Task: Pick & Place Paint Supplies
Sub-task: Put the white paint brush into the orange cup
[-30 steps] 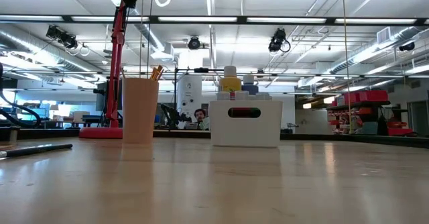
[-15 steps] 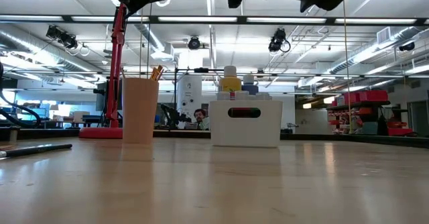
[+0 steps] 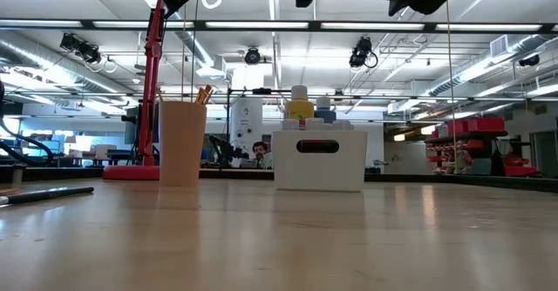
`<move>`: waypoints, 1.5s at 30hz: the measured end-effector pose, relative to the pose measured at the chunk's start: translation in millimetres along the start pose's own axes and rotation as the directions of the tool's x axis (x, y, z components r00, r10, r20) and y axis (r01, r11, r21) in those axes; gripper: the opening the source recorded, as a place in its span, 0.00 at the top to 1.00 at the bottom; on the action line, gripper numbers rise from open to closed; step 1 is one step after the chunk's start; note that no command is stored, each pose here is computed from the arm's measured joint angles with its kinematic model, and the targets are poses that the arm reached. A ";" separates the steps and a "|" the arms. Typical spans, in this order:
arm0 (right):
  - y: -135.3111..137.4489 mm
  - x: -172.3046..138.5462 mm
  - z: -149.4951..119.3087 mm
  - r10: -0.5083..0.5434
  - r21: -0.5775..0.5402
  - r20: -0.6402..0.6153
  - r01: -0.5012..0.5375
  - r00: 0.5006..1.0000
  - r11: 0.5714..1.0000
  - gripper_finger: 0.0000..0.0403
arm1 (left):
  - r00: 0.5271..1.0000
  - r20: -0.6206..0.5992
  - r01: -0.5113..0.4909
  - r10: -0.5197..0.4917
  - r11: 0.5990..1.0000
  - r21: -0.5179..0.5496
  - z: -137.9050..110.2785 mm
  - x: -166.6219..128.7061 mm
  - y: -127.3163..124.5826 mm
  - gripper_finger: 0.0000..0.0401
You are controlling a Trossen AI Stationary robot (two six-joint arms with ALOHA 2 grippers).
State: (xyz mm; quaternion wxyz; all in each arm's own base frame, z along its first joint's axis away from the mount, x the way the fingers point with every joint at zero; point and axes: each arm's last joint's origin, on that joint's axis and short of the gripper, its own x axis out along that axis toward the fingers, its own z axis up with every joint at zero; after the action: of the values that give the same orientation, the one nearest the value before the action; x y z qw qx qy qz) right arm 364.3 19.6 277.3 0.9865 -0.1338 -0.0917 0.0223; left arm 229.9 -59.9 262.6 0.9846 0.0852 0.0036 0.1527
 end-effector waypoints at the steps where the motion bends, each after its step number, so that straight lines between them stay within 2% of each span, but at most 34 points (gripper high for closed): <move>1: 0.2 0.0 0.1 0.008 0.001 0.002 -0.008 1.000 1.000 0.92 | 1.000 0.001 0.001 -0.001 1.000 -0.001 0.0 0.1 0.2 0.94; 10: -0.4 0.0 1.8 0.010 0.005 0.024 -0.010 1.000 1.000 0.93 | 1.000 0.003 -0.012 0.012 1.000 -0.007 0.2 1.9 2.9 0.94; 13: -0.4 0.1 2.0 0.006 0.048 0.028 -0.007 1.000 0.999 0.92 | 1.000 0.003 -0.014 0.014 1.000 0.011 0.2 1.9 3.0 0.94; 17: -1.8 -0.1 4.2 -0.040 0.094 0.039 0.036 0.998 0.995 0.87 | 1.000 -0.006 -0.020 0.020 1.000 0.022 -1.0 2.1 3.3 0.95; 22: -0.8 -0.2 5.6 0.021 0.095 0.066 -0.027 0.998 0.995 0.77 | 0.999 -0.007 -0.032 0.032 0.999 0.024 -0.9 2.1 3.6 0.94; 31: -3.3 -0.2 5.1 0.020 0.089 0.067 -0.026 0.998 0.996 0.64 | 0.999 0.014 -0.033 0.033 0.999 0.000 0.9 3.2 5.0 0.94; 38: -7.8 2.9 -1.6 -0.013 0.110 0.075 0.004 0.997 0.994 0.68 | 0.999 0.011 -0.046 0.046 0.999 0.019 -4.5 11.0 4.8 0.95; 45: -7.9 3.1 -4.8 -0.017 0.108 0.055 0.011 0.998 0.994 0.78 | 0.998 0.021 -0.064 0.064 0.997 0.037 -6.4 14.2 3.6 0.94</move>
State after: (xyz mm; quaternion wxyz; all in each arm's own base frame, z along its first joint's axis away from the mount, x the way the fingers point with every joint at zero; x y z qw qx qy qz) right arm 368.4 11.0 275.4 0.9895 -0.0790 -0.1189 0.0242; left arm 242.2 -51.2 257.2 0.9774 0.1053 -0.0059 0.1833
